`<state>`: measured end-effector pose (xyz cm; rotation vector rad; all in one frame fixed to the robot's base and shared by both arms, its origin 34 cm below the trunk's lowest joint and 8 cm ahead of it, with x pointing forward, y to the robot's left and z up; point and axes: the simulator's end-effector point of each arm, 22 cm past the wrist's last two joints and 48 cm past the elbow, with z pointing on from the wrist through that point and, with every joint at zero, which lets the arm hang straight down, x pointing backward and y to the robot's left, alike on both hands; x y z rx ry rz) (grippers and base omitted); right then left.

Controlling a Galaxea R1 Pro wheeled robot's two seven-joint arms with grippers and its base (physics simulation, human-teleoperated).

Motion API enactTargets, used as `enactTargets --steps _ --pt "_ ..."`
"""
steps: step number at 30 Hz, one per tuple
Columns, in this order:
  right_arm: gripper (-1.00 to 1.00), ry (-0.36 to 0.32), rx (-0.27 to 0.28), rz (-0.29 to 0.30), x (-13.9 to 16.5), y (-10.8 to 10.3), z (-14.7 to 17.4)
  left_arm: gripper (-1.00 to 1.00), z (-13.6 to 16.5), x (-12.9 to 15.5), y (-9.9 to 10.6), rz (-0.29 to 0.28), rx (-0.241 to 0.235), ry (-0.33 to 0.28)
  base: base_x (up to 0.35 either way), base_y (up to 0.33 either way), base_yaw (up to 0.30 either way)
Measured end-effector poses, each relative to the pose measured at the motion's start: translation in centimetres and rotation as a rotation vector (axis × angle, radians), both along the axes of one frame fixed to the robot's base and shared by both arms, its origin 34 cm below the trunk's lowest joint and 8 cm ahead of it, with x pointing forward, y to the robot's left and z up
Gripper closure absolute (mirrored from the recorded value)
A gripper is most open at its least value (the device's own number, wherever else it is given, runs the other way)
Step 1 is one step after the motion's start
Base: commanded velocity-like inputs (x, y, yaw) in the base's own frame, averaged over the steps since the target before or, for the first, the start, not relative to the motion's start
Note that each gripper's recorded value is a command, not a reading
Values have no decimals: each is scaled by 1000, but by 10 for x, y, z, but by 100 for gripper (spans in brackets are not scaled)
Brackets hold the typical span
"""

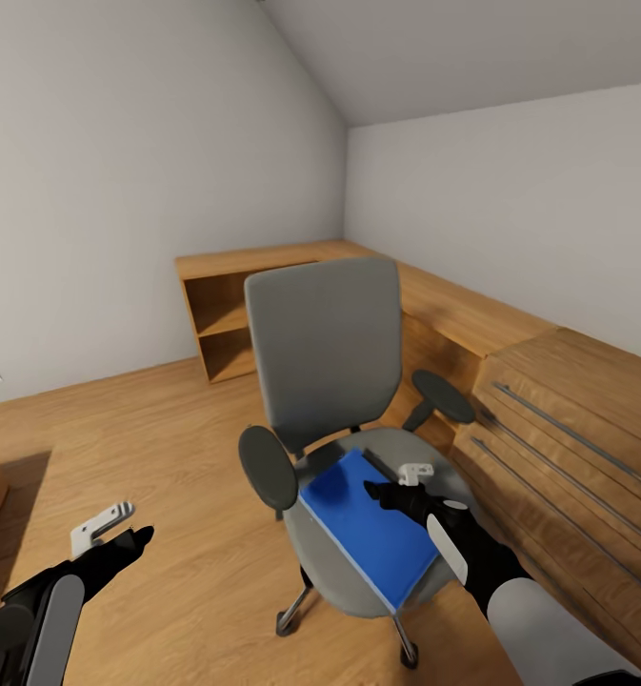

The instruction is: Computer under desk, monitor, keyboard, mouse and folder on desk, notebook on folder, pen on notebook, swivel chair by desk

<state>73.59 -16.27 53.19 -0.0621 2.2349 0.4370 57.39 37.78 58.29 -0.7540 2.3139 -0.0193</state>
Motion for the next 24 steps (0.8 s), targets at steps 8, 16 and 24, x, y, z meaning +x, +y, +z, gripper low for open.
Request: enactTargets --steps 8,16,24 --pt "-100 -2 -1 0 0 0 1 -100 0 0 1 2 0 0 -215 0 0" --pt "-100 -5 -7 -8 2 -2 2 -100 0 0 1 2 0 0 -93 0 0" --pt "-100 -5 -8 -9 2 -2 2 -100 0 0 0 1 -1 0 -15 0 0"
